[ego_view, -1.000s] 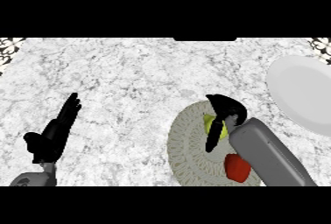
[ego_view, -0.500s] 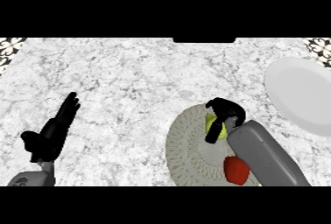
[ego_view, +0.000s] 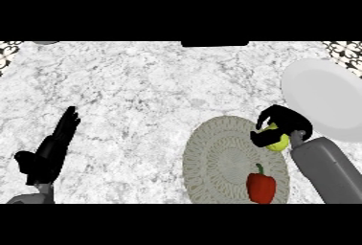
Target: Pick the pear from the placemat and place it in the plate
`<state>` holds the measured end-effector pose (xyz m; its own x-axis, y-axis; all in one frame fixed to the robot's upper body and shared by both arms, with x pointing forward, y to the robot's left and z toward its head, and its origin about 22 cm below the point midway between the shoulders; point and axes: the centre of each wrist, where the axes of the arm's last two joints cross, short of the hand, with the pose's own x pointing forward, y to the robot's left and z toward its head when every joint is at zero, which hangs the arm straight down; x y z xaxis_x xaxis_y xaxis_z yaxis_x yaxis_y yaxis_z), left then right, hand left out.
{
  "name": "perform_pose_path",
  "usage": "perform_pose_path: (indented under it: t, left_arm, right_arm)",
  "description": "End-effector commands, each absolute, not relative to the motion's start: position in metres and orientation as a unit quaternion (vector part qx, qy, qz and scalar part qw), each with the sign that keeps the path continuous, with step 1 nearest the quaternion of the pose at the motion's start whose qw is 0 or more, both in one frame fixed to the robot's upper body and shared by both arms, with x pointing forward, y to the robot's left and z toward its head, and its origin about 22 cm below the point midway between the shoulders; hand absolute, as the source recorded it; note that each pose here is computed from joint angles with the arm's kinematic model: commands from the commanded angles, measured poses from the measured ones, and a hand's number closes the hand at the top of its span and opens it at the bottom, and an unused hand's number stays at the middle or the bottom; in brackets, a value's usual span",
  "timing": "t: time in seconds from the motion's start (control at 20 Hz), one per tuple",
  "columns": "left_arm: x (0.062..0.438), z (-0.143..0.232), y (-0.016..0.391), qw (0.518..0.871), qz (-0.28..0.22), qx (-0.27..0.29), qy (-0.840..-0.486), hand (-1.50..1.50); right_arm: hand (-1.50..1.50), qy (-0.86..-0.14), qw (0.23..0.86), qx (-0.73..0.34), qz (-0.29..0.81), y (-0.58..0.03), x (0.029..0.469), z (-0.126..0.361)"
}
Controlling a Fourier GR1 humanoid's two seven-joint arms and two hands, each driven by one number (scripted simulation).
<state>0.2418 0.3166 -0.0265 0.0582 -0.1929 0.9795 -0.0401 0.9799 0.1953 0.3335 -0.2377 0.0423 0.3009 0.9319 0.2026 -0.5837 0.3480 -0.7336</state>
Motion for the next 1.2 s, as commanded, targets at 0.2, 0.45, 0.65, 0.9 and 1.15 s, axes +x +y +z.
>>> perform_pose_path:
  t: [0.2,0.45,0.65,0.9,1.15]
  left_arm:
    - [0.221,-0.037,0.333,0.730,-0.015,0.112,-0.674,0.00]
    - [0.223,-0.036,0.332,0.733,-0.015,0.107,-0.671,0.00]
    - [0.226,-0.033,0.320,0.727,-0.021,0.098,-0.680,0.00]
    - [0.238,-0.032,0.312,0.719,-0.051,0.085,-0.688,0.00]
    - [0.256,-0.007,0.307,0.714,-0.068,0.069,-0.694,0.00]
  right_arm:
    - [1.50,-0.390,0.720,-0.420,0.391,-0.436,0.297,0.118]
    - [1.50,-0.481,0.655,-0.460,0.358,-0.508,0.257,0.144]
    - [1.50,-0.519,0.627,-0.472,0.338,-0.564,0.205,0.139]
    - [1.50,-0.562,0.585,-0.502,0.301,-0.616,0.154,0.148]
    - [1.50,-0.623,0.521,-0.533,0.239,-0.637,0.138,0.168]
